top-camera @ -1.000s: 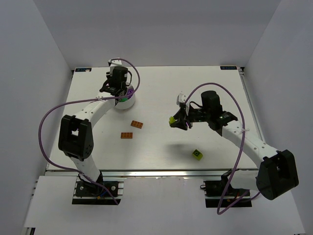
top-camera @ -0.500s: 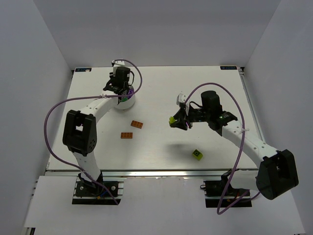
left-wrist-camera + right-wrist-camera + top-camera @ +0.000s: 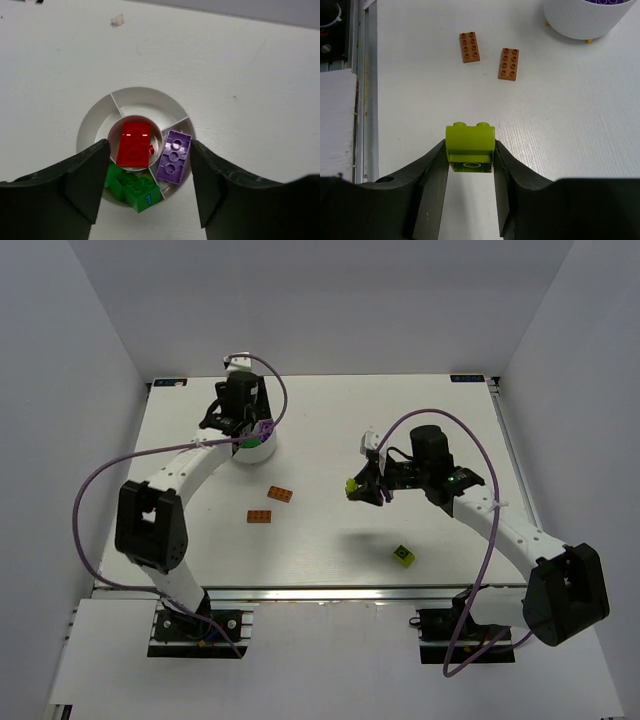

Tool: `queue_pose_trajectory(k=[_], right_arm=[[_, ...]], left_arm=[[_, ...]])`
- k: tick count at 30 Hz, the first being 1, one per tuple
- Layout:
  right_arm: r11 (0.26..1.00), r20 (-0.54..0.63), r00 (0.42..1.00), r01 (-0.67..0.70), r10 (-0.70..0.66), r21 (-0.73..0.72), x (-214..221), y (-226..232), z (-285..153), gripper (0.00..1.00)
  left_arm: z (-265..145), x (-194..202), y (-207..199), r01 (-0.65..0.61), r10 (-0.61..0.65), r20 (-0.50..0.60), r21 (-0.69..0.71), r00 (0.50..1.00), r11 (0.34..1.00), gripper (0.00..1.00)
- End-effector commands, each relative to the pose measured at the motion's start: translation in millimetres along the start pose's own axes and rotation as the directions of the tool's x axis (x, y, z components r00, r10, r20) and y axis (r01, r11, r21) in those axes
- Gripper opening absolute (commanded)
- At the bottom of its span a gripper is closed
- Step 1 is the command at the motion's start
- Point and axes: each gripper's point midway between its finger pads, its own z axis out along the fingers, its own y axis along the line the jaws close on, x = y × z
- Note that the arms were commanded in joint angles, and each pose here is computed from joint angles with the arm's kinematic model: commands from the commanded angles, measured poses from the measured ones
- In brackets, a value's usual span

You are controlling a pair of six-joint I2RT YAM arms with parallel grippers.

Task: Sort the legos into containers by color

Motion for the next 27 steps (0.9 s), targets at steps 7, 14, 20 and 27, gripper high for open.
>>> queue_pose_trajectory(k=[7, 14, 20, 27], right_arm=[[1.000, 0.013, 1.000, 0.015, -0.015, -0.004, -3, -3, 3, 0.00], [1.000, 0.019, 1.000, 0.012, -0.012, 0.028, -4, -7, 3, 0.00], [0.997, 0.049, 0.997, -0.068, 0.066, 0.040, -7, -14, 10, 0.00], [0.993, 0.065, 0.991, -0.116, 0.116, 0.003, -10, -14, 16, 0.00]], left_arm=[[-141, -25, -55, 0.091, -0.199, 0.109, 0.614, 0.974, 0.784, 0.23], [-178, 12, -90, 0.184, -0.205, -0.080, 0.808, 0.976, 0.559, 0.41], [-188, 21, -91, 0.139, -0.170, -0.057, 0.842, 0.984, 0.521, 0.51], [-197, 28, -102, 0.175, -0.180, -0.107, 0.886, 0.978, 0.430, 0.57]])
